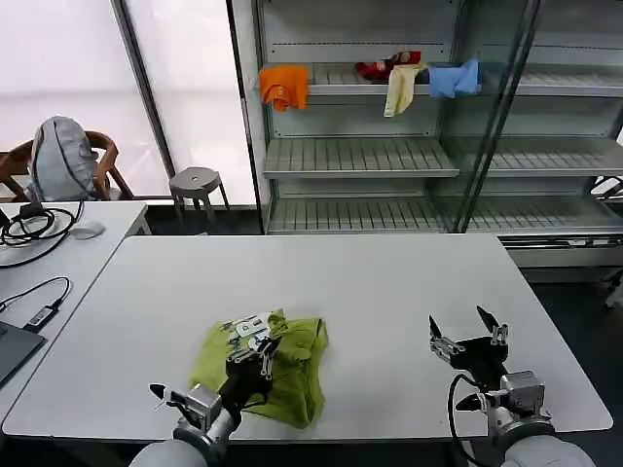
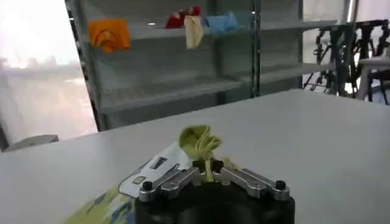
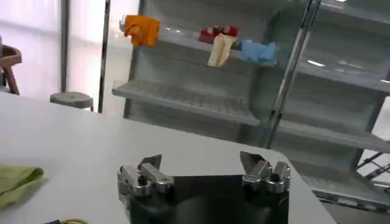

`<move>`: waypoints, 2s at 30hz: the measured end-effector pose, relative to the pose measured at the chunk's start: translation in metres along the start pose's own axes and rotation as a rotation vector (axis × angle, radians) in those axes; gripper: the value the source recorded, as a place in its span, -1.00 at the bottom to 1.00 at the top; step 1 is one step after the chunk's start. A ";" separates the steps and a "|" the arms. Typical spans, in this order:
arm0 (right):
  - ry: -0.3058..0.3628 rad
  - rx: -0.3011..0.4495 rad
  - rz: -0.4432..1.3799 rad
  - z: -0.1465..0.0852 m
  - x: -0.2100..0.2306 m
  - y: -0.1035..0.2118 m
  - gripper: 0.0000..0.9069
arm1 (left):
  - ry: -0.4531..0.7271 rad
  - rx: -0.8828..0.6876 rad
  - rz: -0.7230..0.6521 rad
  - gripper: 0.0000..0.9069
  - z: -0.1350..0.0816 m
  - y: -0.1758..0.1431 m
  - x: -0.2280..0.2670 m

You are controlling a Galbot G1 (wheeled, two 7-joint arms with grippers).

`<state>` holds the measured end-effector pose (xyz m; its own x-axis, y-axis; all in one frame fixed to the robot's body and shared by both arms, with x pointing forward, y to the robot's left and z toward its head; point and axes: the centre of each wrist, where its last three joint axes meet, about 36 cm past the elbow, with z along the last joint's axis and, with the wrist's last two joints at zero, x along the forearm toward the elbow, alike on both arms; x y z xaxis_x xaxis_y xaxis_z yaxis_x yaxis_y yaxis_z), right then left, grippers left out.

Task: Fold and organize the clothes.

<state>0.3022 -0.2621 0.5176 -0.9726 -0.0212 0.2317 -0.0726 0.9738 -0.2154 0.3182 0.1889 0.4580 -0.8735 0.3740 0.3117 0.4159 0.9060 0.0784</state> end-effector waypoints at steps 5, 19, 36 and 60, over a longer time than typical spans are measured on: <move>0.001 0.001 -0.002 0.000 0.000 0.000 1.00 | 0.002 -0.001 0.021 1.00 0.008 -0.005 -0.007; -0.002 -0.002 -0.009 0.000 -0.005 0.002 1.00 | -0.161 0.130 0.096 1.00 -0.006 -0.008 -0.001; -0.021 -0.009 -0.028 -0.003 -0.006 0.006 1.00 | 0.047 0.111 -0.269 1.00 0.014 0.050 0.019; -0.018 -0.003 -0.029 -0.003 0.001 0.007 1.00 | 0.168 0.240 -0.305 1.00 0.048 0.068 0.001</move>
<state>0.3019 -0.2550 0.5196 -0.9738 -0.0534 0.2209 -0.1002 0.9733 -0.2064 0.3338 0.2603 0.4179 -0.8860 0.0618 0.4596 0.0563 0.9981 -0.0256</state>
